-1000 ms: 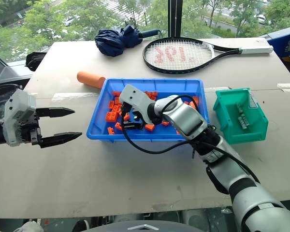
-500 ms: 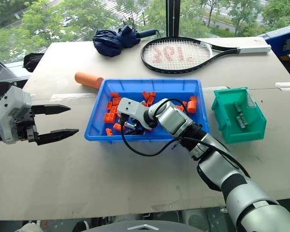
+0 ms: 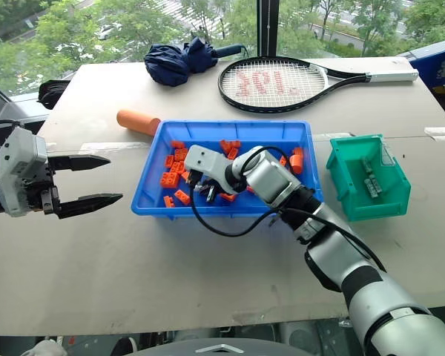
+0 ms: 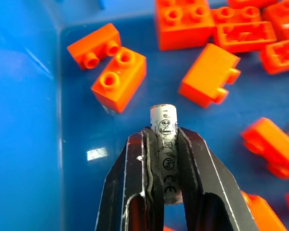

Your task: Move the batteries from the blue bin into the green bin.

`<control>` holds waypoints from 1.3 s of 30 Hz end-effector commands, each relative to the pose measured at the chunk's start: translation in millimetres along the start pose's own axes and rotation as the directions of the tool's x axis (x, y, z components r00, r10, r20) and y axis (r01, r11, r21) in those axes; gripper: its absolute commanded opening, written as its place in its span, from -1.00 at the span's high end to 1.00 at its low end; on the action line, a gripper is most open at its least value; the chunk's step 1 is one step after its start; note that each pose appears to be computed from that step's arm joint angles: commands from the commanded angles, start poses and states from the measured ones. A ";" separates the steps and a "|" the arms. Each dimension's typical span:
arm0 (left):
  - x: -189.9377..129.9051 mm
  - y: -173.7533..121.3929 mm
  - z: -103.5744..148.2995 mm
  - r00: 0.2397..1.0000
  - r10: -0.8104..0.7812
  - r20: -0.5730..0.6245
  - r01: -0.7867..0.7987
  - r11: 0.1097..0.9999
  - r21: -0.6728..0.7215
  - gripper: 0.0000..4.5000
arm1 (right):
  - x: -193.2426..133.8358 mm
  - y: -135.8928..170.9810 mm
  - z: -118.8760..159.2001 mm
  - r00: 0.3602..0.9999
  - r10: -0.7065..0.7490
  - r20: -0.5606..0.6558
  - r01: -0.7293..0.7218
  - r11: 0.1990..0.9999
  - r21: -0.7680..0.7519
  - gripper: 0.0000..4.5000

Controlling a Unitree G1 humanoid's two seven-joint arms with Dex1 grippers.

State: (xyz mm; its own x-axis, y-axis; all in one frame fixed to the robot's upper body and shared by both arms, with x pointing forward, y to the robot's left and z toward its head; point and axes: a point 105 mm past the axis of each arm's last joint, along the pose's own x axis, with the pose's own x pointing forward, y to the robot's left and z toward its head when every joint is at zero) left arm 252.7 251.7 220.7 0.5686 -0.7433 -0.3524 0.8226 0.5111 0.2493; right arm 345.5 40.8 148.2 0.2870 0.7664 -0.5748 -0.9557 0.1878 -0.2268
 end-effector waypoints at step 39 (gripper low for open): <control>100.3 -33.7 65.3 0.944 -0.275 0.183 0.248 0.956 0.157 -1.00 | -223.8 -43.9 -88.4 0.786 -0.617 0.028 0.575 0.748 0.331 -0.98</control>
State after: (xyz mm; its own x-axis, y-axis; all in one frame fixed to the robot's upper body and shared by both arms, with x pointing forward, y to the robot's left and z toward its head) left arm 280.5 119.3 226.5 0.2650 -0.9352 -0.2350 0.9496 0.2108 0.2320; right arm 326.7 -227.2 214.6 0.8647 0.3917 -0.3146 -0.4698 0.8522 -0.2302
